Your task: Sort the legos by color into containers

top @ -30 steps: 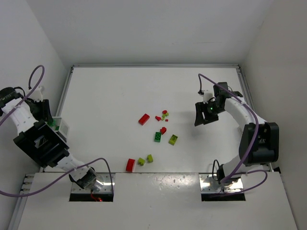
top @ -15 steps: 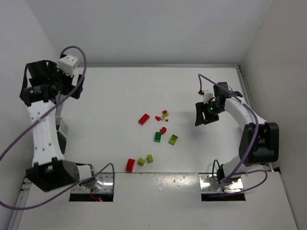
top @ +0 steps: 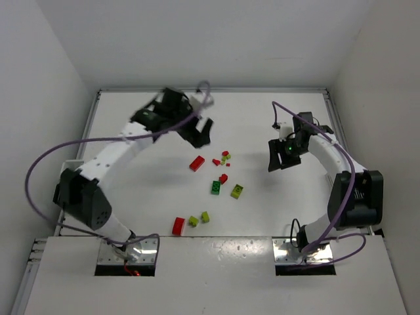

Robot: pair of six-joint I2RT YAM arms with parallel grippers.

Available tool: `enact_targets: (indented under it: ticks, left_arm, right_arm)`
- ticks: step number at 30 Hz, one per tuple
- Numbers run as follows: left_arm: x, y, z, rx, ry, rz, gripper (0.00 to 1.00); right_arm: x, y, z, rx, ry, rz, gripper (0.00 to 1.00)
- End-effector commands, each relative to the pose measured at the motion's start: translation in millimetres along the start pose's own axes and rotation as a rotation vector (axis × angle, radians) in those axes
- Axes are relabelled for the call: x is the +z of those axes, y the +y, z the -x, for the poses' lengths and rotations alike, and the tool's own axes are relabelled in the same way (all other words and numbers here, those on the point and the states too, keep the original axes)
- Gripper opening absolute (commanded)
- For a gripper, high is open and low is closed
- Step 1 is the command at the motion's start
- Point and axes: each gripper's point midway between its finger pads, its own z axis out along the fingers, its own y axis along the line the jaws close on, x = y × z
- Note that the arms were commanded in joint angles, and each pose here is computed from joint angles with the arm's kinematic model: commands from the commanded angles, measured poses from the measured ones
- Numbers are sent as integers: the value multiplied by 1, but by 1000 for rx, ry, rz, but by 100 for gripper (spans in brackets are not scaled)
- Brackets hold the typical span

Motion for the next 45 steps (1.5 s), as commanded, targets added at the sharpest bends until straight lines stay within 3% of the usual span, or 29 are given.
enact_targets:
  ticks: [1,2,7,11,16,25,31,42,45]
  left_arm:
    - [36,-56,-57,-71,149,-42,90]
    - [44,-52,-65,-58,152,19,82]
    - [62,-87,-131,-49,291,45,82]
    - [74,-87,-146,-110,326,83,82]
    - [99,-94,-148,-190,352,101,82]
    - [128,-124,-157,-195,387,177,75]
    - [140,-113,-185,-191,460,252,67]
    - [139,-106,-189,-181,462,288,65]
    - [137,-105,-197,-180,467,289,56]
  right_arm:
    - [-13,-12,15,-8,-90,-84,58]
    - [-15,-18,12,5,-94,-127,59]
    - [-14,-26,11,20,-108,-163,60]
    - [-15,-27,11,20,-108,-164,60]
    - [-15,-27,11,20,-108,-164,60]
    - [-15,-27,11,20,-108,-164,61]
    - [-15,-27,11,20,-108,-164,61]
    - [-13,-28,10,28,-111,-158,61]
    - [-13,-28,10,28,-111,-158,61]
